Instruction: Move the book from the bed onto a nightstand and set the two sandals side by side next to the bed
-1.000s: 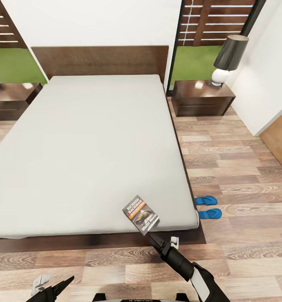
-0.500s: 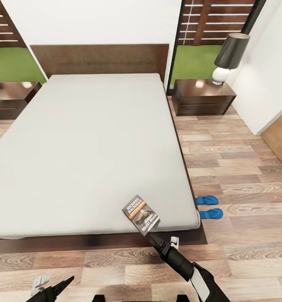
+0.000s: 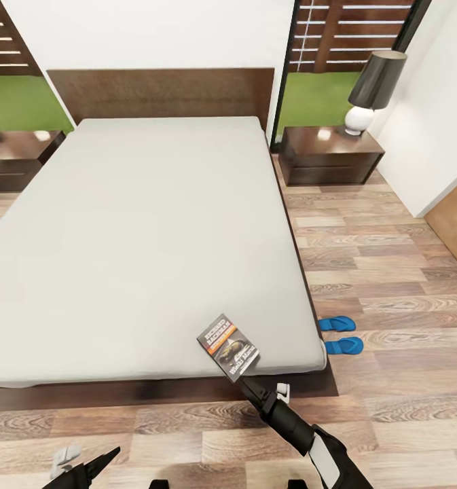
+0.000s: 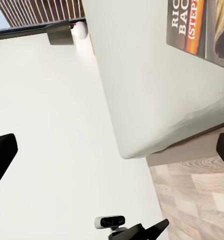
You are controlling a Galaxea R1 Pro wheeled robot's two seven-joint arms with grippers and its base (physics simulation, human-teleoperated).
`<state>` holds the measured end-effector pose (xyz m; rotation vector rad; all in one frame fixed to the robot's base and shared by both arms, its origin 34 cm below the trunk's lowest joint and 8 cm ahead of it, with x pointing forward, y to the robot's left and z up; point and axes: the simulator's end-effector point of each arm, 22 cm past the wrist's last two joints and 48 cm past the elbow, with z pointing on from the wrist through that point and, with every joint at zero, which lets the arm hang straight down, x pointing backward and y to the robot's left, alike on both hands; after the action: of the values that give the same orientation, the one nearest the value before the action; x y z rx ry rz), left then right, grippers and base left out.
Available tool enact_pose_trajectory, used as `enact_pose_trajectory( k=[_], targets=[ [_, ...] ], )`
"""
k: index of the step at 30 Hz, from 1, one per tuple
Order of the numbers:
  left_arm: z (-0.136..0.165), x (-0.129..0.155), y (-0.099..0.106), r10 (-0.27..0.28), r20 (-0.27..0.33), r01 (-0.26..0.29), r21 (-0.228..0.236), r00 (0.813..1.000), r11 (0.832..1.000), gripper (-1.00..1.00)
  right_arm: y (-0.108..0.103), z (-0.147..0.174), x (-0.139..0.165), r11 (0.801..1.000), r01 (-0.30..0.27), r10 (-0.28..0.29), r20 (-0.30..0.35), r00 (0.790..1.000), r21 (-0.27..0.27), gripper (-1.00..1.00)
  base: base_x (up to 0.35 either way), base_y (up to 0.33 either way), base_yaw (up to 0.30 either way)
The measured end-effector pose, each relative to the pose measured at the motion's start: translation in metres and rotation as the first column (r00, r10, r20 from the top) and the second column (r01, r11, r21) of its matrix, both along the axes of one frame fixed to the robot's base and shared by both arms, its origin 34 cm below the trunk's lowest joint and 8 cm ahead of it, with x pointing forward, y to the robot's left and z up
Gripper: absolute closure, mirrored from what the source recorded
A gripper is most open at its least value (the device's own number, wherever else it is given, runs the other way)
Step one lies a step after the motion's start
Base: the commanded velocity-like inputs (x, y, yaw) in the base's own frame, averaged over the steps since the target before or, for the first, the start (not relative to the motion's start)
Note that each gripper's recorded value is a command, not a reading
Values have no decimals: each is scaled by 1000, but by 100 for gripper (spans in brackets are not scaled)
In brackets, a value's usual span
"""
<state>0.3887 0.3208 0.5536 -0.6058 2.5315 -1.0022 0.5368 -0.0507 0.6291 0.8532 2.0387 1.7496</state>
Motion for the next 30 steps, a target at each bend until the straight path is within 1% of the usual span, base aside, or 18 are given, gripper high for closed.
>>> enact_pose_trajectory(
  k=[30],
  targets=[
    [-46,1,0,0,1,0,0,1000,1000,-100,0,-47,0,1000,0,0,0,1000,0,-100,0,0,0]
  ],
)
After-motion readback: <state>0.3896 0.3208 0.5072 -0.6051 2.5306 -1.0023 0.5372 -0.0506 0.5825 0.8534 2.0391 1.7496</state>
